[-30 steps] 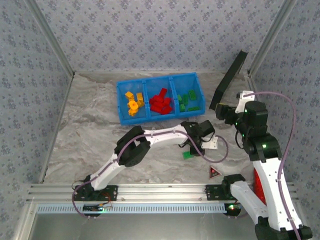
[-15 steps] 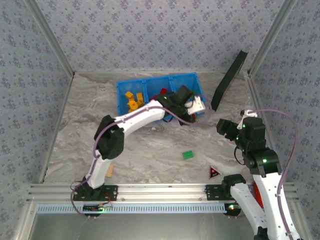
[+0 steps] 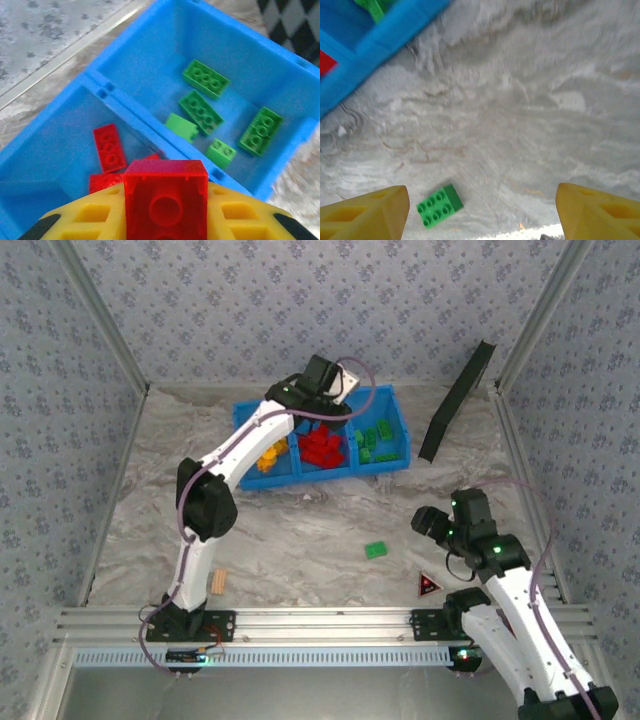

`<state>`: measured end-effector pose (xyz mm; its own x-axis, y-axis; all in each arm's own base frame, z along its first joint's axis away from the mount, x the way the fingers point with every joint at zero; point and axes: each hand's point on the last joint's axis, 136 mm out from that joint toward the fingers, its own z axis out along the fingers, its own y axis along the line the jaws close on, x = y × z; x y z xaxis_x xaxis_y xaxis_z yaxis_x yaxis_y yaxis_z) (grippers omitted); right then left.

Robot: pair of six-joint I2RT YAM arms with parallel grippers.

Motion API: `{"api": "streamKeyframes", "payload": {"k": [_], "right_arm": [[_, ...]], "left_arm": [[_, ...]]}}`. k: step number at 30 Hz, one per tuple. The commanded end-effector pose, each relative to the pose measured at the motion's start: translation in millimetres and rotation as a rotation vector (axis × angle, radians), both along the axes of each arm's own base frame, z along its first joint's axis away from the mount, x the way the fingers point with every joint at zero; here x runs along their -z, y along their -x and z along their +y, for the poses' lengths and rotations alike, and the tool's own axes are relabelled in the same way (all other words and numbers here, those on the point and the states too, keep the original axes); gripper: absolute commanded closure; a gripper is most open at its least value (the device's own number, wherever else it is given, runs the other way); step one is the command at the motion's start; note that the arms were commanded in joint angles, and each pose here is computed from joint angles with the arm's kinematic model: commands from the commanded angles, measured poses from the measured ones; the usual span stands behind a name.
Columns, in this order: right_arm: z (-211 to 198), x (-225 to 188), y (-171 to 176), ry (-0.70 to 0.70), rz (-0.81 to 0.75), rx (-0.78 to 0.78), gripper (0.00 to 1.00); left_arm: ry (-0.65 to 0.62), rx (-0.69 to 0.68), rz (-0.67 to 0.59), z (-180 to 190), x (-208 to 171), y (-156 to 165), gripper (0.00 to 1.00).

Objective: Sort the legos into containers by color
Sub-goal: Place the lego in the container.

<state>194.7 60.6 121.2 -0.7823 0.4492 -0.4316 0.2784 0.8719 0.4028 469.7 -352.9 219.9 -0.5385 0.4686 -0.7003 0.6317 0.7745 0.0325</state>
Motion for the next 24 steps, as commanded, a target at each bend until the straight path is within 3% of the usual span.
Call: {"api": "streamKeyframes", "payload": {"k": [1, 7, 18, 24], "right_arm": [[8.1, 13.2, 3.9, -0.031, 0.05, 0.047, 0.21], [24.6, 26.8, 7.6, 0.002, 0.101, 0.038, 0.21], [53.2, 33.0, 14.3, 0.031, 0.108, -0.016, 0.15], [67.9, 28.2, 13.6, 0.04, 0.053, -0.122, 0.14]], "left_arm": [[-0.032, -0.104, 0.107, 19.9, 31.7, -14.9, 0.78], [-0.081, -0.143, 0.163, 32.7, 62.9, -31.3, 0.78], [-0.164, -0.169, 0.247, 40.0, 121.4, -29.9, 0.76], [-0.172, -0.167, 0.265, 40.9, 132.4, -29.6, 0.67]]}}
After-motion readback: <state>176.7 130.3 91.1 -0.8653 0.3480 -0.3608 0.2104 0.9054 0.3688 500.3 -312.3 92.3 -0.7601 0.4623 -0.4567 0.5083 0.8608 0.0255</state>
